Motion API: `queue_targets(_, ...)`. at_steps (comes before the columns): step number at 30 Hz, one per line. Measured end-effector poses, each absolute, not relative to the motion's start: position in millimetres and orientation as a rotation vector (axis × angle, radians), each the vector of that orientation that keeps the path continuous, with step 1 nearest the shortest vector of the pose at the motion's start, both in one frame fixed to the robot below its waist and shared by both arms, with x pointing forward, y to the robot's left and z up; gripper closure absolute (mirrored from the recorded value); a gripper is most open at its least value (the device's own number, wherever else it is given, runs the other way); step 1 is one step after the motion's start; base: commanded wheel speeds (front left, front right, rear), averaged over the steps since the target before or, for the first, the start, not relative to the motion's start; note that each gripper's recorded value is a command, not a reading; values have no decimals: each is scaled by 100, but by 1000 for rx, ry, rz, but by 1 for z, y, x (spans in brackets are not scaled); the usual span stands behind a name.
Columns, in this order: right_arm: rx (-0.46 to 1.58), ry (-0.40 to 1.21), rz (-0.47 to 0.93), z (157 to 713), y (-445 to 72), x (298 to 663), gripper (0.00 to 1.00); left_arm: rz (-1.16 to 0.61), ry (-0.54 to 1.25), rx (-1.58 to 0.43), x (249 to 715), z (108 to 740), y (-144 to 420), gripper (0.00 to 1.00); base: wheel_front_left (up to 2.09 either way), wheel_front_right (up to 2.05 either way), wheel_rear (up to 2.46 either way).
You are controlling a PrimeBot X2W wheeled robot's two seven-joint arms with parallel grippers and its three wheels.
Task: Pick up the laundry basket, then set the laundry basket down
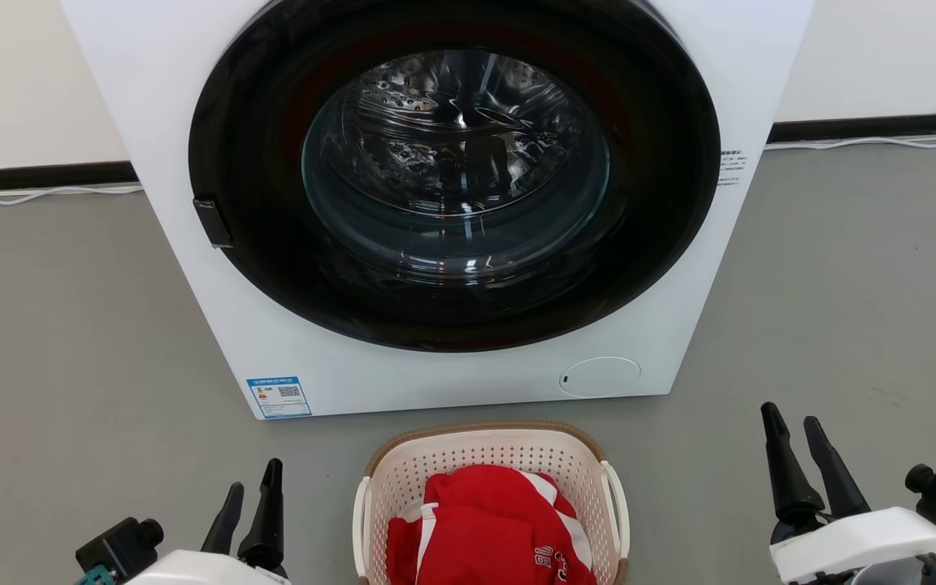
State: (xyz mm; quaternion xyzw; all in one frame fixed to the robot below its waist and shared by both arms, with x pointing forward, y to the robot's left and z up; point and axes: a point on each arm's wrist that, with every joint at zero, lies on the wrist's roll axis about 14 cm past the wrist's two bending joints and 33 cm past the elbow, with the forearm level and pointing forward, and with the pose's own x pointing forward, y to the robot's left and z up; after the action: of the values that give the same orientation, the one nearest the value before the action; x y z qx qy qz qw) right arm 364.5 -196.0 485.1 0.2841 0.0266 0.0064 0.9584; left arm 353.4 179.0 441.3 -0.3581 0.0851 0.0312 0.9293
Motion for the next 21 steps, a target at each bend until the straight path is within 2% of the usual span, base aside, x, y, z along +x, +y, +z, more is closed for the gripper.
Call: queue_targets(21, 300, 27, 72, 488, -187, 363, 0, 14, 137, -483, 354, 448, 177, 0, 0, 0, 0)
